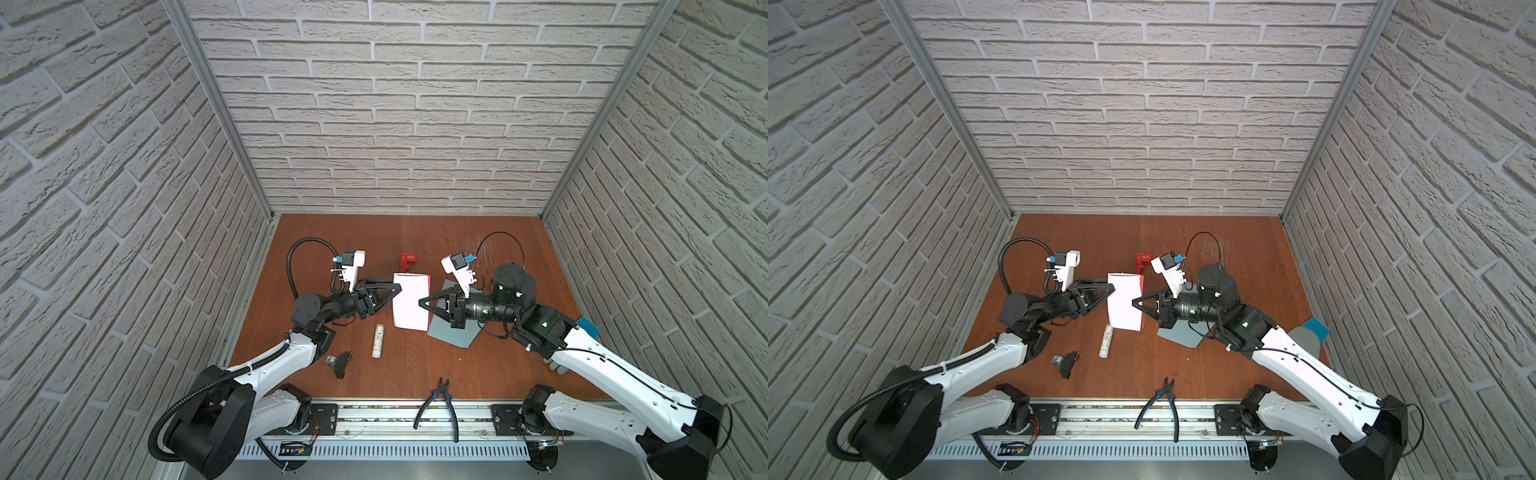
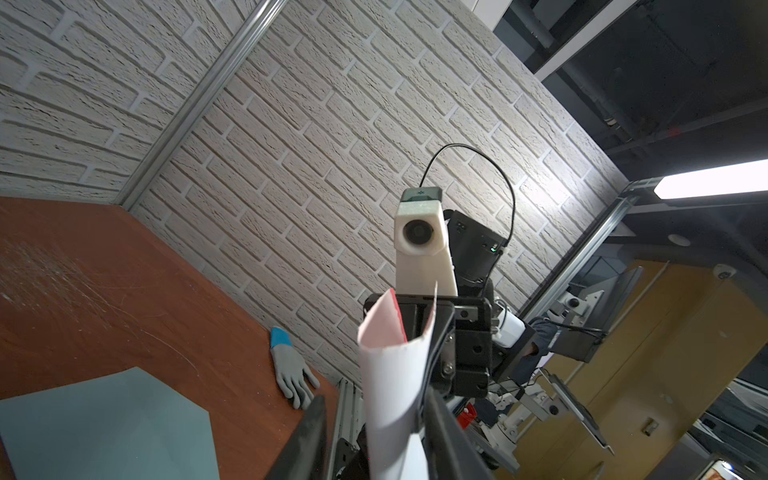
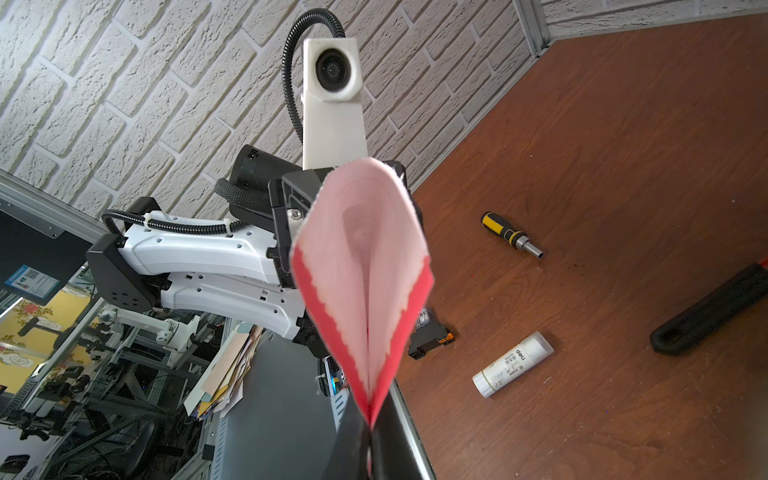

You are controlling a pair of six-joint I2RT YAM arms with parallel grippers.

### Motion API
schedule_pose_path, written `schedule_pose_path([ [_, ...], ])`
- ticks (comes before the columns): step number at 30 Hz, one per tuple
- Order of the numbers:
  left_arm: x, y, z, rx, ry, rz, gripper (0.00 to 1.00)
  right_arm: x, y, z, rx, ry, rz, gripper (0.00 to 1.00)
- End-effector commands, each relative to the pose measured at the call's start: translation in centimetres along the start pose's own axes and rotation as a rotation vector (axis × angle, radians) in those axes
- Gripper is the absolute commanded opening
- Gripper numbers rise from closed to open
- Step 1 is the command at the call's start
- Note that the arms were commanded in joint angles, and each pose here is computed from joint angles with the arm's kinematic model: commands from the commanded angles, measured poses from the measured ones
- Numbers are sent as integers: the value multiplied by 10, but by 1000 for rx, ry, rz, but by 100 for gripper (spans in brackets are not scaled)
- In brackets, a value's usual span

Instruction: Place the letter into the envelope and seal it

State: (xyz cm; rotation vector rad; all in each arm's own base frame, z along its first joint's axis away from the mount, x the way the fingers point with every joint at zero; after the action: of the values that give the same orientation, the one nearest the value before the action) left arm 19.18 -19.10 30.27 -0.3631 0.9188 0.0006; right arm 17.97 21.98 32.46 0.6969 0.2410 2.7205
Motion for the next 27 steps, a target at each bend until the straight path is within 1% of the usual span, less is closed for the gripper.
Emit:
schedule_pose_path([
  [1,-25,-3,4,12,-93,-102,34,6,2,13,-33,46,25,6],
  [7,-28,-4,5,16,-97,-109,20,4,1,13,-27,47,15,6],
  [14,-30,-3,5,10,-101,-112,11,0,2,9,-19,46,-1,6],
  [16,-30,-3,5,12,-103,-114,4,0,3,7,-14,49,-9,7],
  [17,-30,-3,4,12,-104,-113,0,0,3,7,-11,51,-14,11],
  [18,-31,-3,4,14,-107,-114,0,-1,4,6,-6,54,-21,18],
  [21,-26,-3,2,25,-119,-88,0,-3,8,3,12,78,-62,54],
  [22,-24,-3,0,35,-130,-70,0,-4,11,2,27,91,-89,59],
  [23,-23,-2,-2,45,-148,-50,0,-5,14,0,46,100,-116,62],
  [25,-17,-1,-10,81,-192,27,0,-5,21,-2,96,141,-167,65],
  [27,-12,-1,-20,145,-253,126,0,-4,27,-5,145,192,-187,66],
])
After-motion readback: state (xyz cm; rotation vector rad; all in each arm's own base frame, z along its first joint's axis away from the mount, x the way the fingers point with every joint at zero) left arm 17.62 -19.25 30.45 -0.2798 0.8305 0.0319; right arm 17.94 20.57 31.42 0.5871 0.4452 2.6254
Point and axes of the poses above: each gripper's point midway between its finger pads, its own y axis back along the fingers, its own x axis along the line the jaws close on, z = x × y, the point moved 7 cm from there along y, back along the fingers, and after that the axes turned 15 degrees about y, right-handed, at the moved point
